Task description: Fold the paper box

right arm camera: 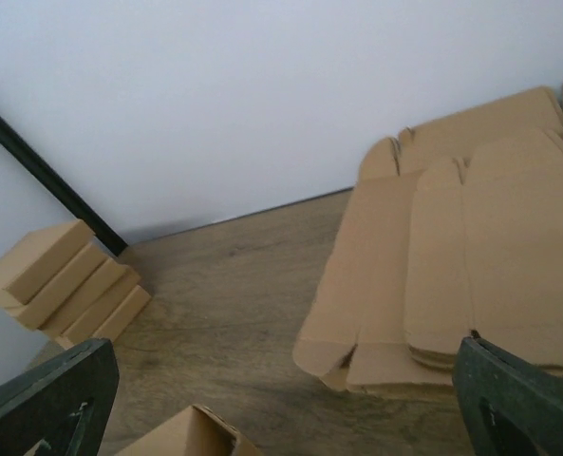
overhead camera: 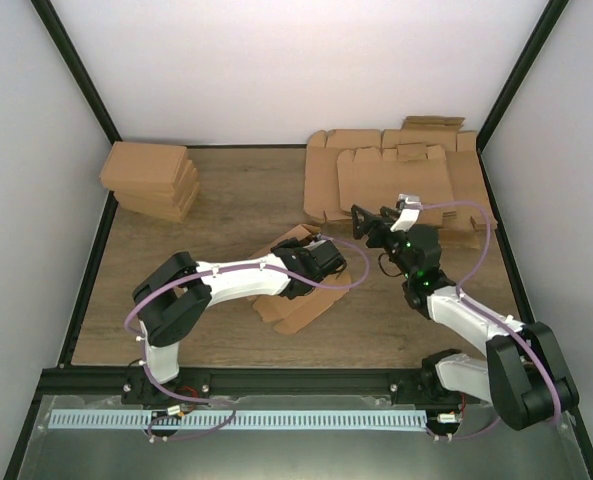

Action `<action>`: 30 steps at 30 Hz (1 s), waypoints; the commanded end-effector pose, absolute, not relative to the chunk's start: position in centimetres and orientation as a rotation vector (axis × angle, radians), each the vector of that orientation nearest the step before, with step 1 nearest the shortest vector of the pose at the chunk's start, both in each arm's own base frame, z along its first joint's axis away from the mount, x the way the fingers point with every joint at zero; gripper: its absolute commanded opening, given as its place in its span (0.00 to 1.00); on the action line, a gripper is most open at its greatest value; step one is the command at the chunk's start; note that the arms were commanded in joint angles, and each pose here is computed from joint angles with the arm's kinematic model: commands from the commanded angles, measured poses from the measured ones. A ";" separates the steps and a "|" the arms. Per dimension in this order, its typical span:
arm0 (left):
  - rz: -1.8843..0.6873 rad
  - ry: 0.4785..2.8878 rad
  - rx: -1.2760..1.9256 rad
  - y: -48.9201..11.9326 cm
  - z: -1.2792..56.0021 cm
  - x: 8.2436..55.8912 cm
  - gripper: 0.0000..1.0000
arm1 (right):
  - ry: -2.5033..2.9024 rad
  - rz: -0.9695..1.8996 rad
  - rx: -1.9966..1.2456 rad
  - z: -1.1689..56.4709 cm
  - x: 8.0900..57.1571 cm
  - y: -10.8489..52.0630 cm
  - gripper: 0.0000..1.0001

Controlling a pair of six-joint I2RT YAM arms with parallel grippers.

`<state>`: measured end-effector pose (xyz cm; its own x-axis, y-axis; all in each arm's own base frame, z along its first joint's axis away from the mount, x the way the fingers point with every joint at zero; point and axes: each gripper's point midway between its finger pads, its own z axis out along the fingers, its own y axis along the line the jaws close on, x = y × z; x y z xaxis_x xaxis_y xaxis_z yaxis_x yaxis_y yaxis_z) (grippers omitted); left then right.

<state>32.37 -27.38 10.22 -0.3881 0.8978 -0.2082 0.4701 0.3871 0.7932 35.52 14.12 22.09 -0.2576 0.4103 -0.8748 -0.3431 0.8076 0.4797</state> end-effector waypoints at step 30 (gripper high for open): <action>0.807 2.032 1.239 -27.7 9.1 31.2 0.04 | 1.807 0.849 -0.109 19.9 36.2 16.0 1.00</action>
